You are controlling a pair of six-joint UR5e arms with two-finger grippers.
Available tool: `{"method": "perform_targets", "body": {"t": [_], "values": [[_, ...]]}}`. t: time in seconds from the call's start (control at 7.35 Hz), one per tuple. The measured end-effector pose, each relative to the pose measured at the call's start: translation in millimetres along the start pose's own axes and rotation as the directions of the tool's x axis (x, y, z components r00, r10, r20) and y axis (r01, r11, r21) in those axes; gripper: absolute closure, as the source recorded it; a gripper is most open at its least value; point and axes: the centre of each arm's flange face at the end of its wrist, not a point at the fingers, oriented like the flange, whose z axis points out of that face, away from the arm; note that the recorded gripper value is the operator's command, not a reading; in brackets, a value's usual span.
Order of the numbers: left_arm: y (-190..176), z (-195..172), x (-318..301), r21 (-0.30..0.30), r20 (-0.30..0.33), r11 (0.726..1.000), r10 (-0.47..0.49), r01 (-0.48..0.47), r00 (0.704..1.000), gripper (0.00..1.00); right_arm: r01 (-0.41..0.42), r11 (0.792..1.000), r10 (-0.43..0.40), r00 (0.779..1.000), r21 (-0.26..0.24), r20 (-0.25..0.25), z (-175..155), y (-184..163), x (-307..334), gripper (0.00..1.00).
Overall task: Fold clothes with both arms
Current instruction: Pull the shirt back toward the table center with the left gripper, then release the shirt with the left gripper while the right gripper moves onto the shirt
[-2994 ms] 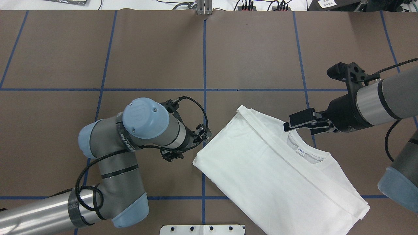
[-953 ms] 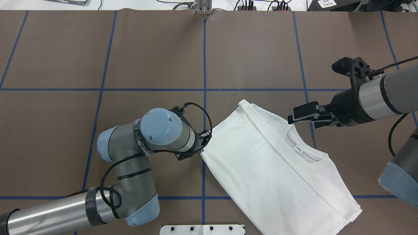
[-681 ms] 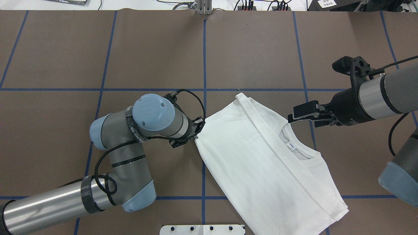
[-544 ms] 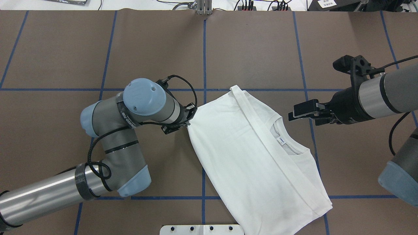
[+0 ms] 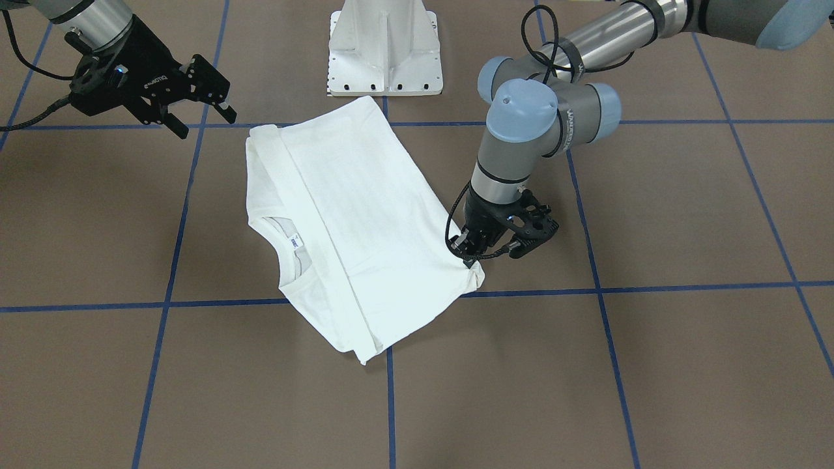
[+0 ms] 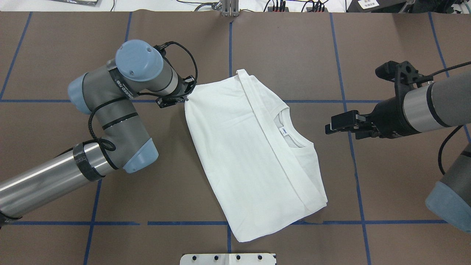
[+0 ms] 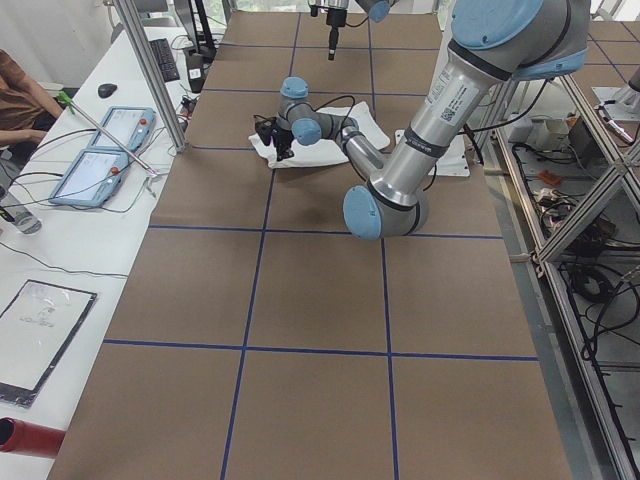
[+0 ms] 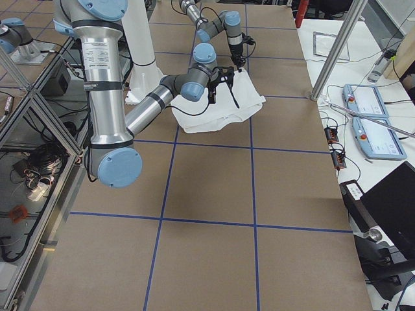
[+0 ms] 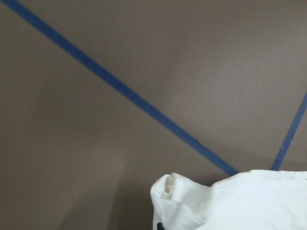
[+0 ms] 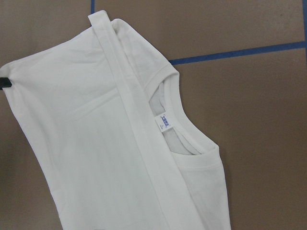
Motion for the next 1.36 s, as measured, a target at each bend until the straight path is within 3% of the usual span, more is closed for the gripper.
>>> {"method": "perform_targets", "body": {"t": [0.27, 0.68, 0.82, 0.95, 1.36], "values": [[-38.9, 20.9, 30.1, 0.038, -0.028, 0.999, 0.039, -0.038, 0.999, 1.00, 0.000, 1.000, 0.000, 1.000, 0.000, 0.000, 0.2, -0.1, 0.1, 0.00], [-62.8, 59.7, 76.0, 0.109, -0.191, 0.991, 0.094, -0.074, 0.977, 1.00, -0.003, 1.000, 0.003, 1.000, -0.002, -0.006, 3.8, -1.3, 1.7, 0.00], [-66.8, 63.9, 81.4, 0.131, -0.228, 0.988, 0.110, -0.082, 0.967, 0.96, -0.002, 1.000, 0.002, 1.000, -0.003, -0.005, 4.2, -1.3, 0.9, 0.00], [-69.3, 65.4, 83.4, 0.151, -0.244, 0.984, 0.125, -0.089, 0.962, 0.01, -0.002, 1.000, 0.002, 1.000, -0.003, -0.004, 4.4, -1.5, 0.3, 0.00], [-74.8, 65.8, 83.5, 0.196, -0.243, 0.973, 0.168, -0.122, 0.955, 0.00, -0.003, 0.999, 0.004, 0.999, 0.047, -0.034, 9.9, -5.8, 2.9, 0.00]]}}
